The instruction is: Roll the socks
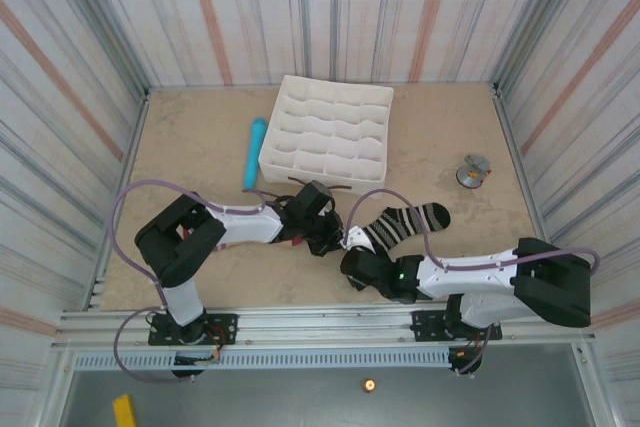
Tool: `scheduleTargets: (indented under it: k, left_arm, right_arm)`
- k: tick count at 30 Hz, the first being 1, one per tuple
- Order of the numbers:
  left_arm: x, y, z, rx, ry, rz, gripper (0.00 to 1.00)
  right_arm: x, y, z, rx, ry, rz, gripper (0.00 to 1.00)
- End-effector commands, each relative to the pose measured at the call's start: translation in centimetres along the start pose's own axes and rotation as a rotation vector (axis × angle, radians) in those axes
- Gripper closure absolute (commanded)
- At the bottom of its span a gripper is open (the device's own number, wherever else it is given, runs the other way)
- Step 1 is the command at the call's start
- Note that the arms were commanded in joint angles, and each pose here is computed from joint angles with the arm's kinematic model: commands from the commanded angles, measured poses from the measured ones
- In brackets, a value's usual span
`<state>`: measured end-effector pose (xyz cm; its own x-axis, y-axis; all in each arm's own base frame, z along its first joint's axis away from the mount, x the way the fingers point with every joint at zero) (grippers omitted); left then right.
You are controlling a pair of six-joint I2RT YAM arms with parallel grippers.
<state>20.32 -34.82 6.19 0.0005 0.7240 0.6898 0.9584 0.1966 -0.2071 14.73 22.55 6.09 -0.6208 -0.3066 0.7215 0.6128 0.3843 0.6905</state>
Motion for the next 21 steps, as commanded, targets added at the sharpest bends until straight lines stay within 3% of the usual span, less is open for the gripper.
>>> scheduleTargets:
  k: [1, 9, 12, 18, 21]
  left_arm:
    - [0.0, -0.6, 0.5, 0.018, 0.003, 0.025, 1.0]
    - [-0.2, -0.4, 0.8, 0.028, 0.013, 0.019, 1.0]
    - [-0.3, -0.2, 0.9, 0.031, 0.015, 0.012, 1.0]
    - [-0.5, 0.0, 0.8, 0.04, 0.005, 0.005, 1.0]
    - [-0.6, 0.1, 0.5, 0.03, 0.001, 0.002, 0.93]
  right_arm:
    - [-0.5, 0.1, -0.5, 0.018, -0.054, -0.017, 0.45]
    - [0.0, 0.5, -0.6, 0.004, -0.09, -0.048, 0.66]
    - [0.2, 0.4, -0.6, -0.004, -0.095, -0.052, 0.7]
    - [0.5, 0.3, -0.6, -0.016, -0.107, -0.058, 0.97]
    - [0.7, 0.2, -0.9, -0.053, -0.117, -0.061, 1.0]
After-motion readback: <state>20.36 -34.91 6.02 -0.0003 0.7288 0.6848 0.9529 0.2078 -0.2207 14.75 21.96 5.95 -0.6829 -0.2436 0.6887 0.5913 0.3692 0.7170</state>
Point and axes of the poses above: each hand's point on the last joint's axis, 136 mm out from that joint toward the fingers, its own x axis back along the fingers, its own z axis along the line the jaws close on, y = z × x, the point moved 3 cm from there along x, back along the fingers, and after that the axes turned 6 degrees about -x, right-handed, at the moved point
